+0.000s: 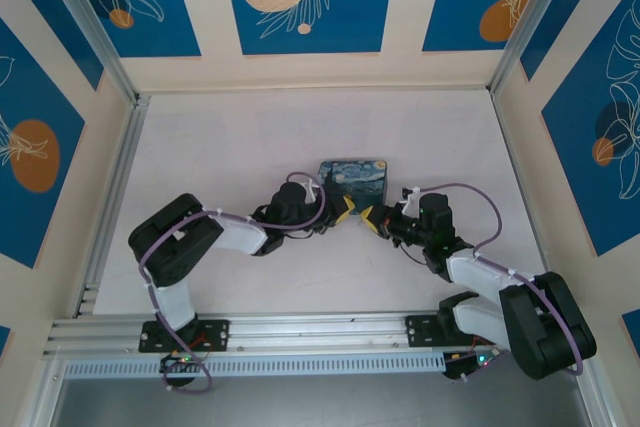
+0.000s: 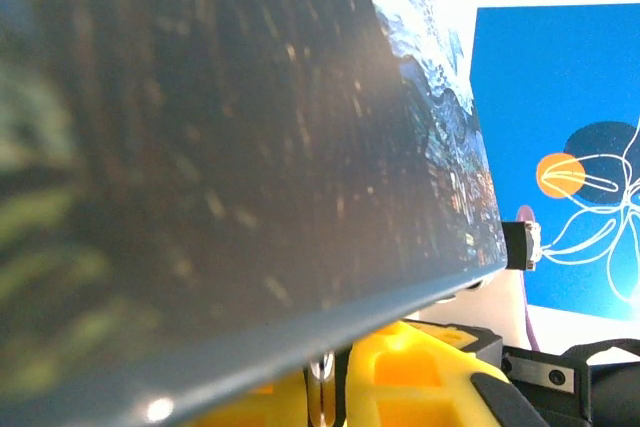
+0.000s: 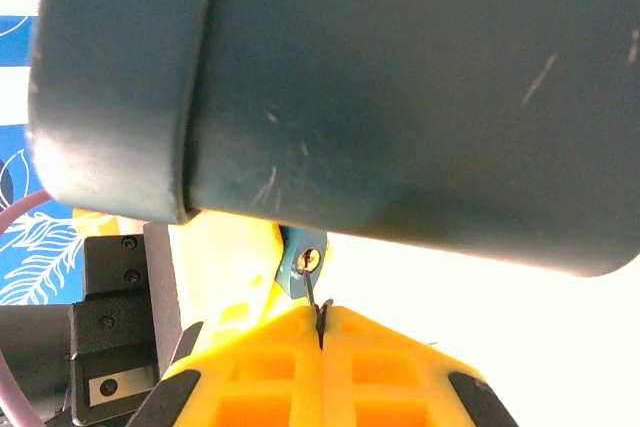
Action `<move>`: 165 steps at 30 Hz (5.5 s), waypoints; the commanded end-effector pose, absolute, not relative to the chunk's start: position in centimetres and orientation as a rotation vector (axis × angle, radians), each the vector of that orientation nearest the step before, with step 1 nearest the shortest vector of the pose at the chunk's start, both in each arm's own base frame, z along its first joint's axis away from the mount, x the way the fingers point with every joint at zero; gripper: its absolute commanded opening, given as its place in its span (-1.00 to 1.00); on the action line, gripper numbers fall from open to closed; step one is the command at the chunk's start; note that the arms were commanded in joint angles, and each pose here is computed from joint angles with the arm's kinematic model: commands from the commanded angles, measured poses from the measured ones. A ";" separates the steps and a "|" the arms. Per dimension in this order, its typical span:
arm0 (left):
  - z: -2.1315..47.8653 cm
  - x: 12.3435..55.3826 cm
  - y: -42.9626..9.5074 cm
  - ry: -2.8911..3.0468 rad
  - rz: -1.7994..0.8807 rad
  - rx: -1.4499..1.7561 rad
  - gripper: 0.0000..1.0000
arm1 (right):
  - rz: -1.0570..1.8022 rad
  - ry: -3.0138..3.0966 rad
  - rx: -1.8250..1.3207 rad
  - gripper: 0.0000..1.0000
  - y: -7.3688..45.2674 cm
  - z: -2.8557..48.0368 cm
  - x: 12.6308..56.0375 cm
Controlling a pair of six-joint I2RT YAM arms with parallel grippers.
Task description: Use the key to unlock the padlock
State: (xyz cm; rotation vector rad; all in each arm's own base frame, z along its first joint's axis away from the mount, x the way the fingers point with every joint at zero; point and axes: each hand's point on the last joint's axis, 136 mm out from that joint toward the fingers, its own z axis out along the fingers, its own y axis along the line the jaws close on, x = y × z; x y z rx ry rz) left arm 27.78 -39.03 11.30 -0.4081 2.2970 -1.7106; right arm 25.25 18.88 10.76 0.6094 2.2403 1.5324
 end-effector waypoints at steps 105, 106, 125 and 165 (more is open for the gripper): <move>20.4 27.2 -41.7 1.999 -2.013 -0.341 -1.00 | 1.845 2.171 0.354 -1.00 22.2 11.6 29.9; 20.4 27.2 -41.8 1.999 -2.013 -0.339 -1.00 | 1.848 2.173 0.358 -1.00 22.5 11.7 29.9; 21.4 26.4 -42.7 1.962 -2.082 -0.306 -1.00 | 1.927 2.119 0.351 -1.00 23.9 12.0 30.9; 7.5 27.6 -38.8 2.381 -1.561 -0.433 -1.00 | 1.080 2.489 0.088 0.22 17.7 11.7 25.9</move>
